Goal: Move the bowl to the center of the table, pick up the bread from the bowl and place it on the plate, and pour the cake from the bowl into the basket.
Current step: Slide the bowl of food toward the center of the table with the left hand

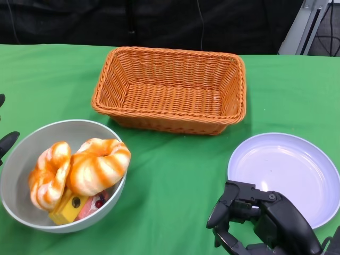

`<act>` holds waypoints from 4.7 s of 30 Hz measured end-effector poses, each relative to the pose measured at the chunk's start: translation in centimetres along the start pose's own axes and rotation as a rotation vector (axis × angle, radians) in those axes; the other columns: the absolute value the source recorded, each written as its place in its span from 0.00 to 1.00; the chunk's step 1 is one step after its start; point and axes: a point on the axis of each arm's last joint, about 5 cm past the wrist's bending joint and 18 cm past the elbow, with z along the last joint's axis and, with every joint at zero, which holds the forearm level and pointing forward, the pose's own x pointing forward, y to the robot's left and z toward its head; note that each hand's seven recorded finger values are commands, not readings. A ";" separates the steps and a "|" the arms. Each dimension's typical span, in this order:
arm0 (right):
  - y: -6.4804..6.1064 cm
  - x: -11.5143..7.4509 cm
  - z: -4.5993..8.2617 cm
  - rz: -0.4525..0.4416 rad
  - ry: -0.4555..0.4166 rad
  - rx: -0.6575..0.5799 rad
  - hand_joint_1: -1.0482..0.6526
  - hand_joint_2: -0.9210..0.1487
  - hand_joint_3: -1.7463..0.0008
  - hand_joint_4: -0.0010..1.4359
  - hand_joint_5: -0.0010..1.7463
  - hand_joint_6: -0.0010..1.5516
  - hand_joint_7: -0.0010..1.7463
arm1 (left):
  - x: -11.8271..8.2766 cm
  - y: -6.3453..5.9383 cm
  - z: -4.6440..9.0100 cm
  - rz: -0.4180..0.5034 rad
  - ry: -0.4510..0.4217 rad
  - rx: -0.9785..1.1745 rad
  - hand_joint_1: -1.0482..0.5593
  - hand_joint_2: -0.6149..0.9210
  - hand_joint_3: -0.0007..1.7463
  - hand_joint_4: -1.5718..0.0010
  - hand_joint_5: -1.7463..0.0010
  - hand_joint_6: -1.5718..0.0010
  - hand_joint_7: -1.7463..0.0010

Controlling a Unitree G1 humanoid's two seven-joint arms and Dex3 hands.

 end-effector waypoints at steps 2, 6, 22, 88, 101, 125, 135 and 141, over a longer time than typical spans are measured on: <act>0.0 0.0 0.0 0.000 0.000 0.000 0.61 0.38 0.40 0.47 0.90 0.45 0.72 | 0.0 -0.1 -0.1 0.001 -0.003 0.000 0.24 1.00 0.19 0.60 1.00 0.62 1.00; 0.0 0.0 0.0 0.000 0.000 0.001 0.61 0.38 0.40 0.47 0.90 0.45 0.72 | 0.2 0.0 -0.4 -0.004 0.023 0.007 0.24 1.00 0.19 0.60 1.00 0.63 1.00; 0.0 0.0 0.0 -0.001 0.002 0.001 0.61 0.39 0.39 0.48 0.90 0.46 0.73 | 0.0 0.3 -1.2 -0.097 0.118 0.051 0.22 1.00 0.26 0.69 1.00 0.69 1.00; 0.2 0.3 -0.1 -0.005 0.000 0.003 0.60 0.39 0.40 0.47 0.90 0.46 0.72 | -2.3 -3.4 4.4 -0.459 0.521 -0.387 0.19 1.00 0.37 0.95 1.00 0.92 1.00; 0.3 0.5 -0.1 0.000 -0.003 0.004 0.59 0.38 0.41 0.48 0.89 0.46 0.72 | -3.2 -4.2 5.8 -0.541 0.507 -0.430 0.19 1.00 0.36 0.96 1.00 0.92 1.00; 0.4 0.6 -0.1 0.001 -0.009 0.006 0.60 0.37 0.42 0.48 0.89 0.47 0.71 | -3.7 -6.0 7.4 -0.572 0.535 -0.495 0.20 1.00 0.37 0.97 1.00 0.95 1.00; 0.4 0.6 -0.1 0.001 -0.007 0.006 0.61 0.38 0.41 0.48 0.89 0.47 0.71 | -4.2 -6.6 6.8 -0.493 0.490 -0.536 0.19 1.00 0.36 0.95 0.98 0.91 0.99; 0.4 0.6 -0.1 0.000 -0.007 0.005 0.61 0.38 0.41 0.48 0.89 0.46 0.71 | -4.6 -7.0 6.6 -0.416 0.439 -0.553 0.21 1.00 0.33 0.90 0.96 0.88 0.98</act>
